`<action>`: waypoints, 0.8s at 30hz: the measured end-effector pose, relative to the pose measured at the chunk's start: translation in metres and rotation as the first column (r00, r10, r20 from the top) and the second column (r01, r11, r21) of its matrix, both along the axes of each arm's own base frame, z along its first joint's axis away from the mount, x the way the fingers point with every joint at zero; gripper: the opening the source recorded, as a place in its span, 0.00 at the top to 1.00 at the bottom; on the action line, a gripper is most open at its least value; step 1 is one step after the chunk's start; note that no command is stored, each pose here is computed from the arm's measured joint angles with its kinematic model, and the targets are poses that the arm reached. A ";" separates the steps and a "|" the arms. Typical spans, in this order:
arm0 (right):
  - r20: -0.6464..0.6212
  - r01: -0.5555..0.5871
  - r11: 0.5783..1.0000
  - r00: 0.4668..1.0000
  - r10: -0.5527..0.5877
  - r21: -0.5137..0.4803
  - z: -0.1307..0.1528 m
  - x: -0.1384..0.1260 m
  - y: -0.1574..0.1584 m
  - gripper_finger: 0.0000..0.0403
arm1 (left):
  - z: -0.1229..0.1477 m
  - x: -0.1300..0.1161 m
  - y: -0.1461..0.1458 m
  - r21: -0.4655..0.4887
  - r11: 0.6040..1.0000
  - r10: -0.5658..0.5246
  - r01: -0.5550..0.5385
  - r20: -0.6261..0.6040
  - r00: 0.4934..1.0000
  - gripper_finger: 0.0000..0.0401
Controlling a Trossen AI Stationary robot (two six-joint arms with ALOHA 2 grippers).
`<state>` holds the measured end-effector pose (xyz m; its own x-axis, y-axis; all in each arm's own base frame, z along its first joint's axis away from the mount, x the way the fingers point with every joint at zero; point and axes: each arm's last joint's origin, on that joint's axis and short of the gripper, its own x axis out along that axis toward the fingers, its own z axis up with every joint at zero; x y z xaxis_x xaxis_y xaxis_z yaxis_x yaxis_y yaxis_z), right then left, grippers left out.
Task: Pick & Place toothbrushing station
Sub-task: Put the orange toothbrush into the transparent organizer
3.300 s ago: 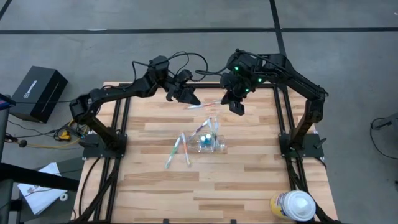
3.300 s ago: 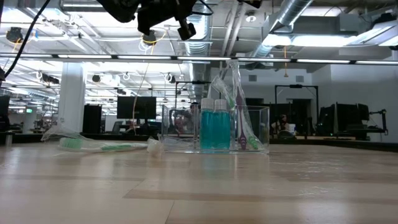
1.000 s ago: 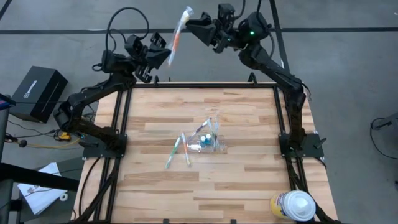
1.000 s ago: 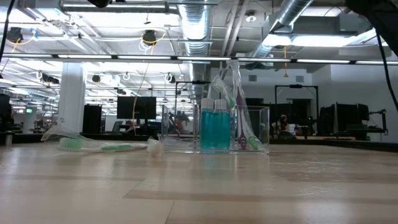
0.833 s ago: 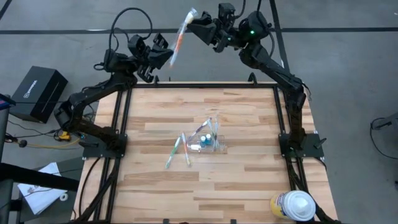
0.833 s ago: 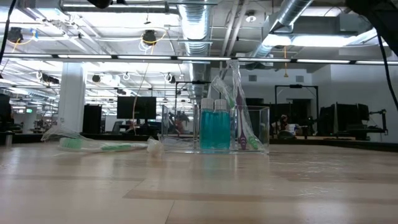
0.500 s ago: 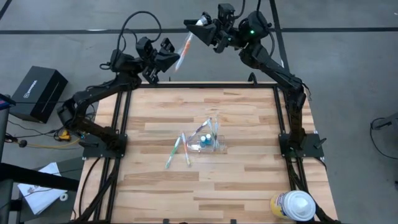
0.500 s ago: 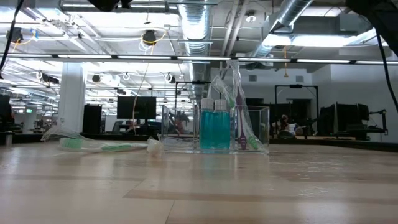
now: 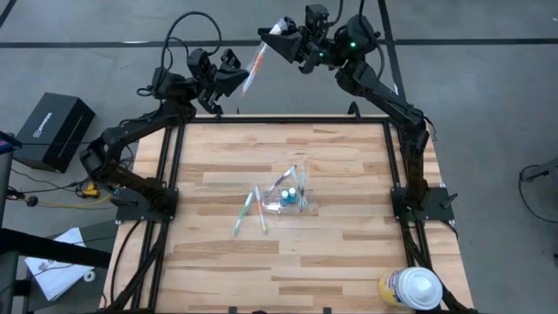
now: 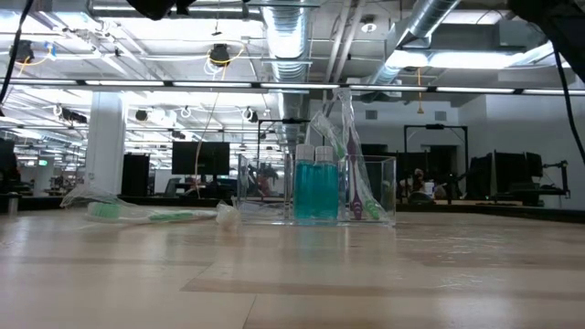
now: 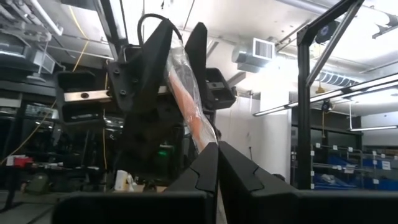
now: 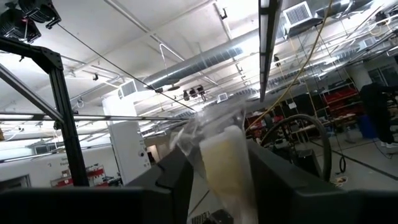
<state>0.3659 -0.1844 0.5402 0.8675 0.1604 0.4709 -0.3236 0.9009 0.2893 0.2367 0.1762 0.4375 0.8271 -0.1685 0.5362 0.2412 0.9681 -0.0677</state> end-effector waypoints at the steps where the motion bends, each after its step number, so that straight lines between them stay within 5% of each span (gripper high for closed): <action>1: 0.001 0.000 1.000 1.000 0.000 -0.001 0.000 0.000 0.000 0.68 | 0.000 -0.001 0.000 0.001 1.000 0.002 -0.002 0.002 1.000 1.00; 10: 0.007 0.013 1.000 1.000 -0.013 -0.011 0.000 -0.001 -0.001 0.68 | 0.001 -0.001 0.000 0.004 1.000 0.001 -0.001 0.008 1.000 1.00; 19: 0.016 0.057 0.997 0.998 -0.057 -0.049 0.000 -0.001 -0.003 0.96 | 0.002 -0.002 -0.001 0.011 1.000 -0.003 0.003 0.013 1.000 1.00; 24: 0.019 0.067 0.995 0.998 -0.066 -0.068 0.000 -0.001 -0.003 0.97 | 0.002 -0.002 -0.001 0.016 1.000 -0.006 0.006 0.014 1.000 1.00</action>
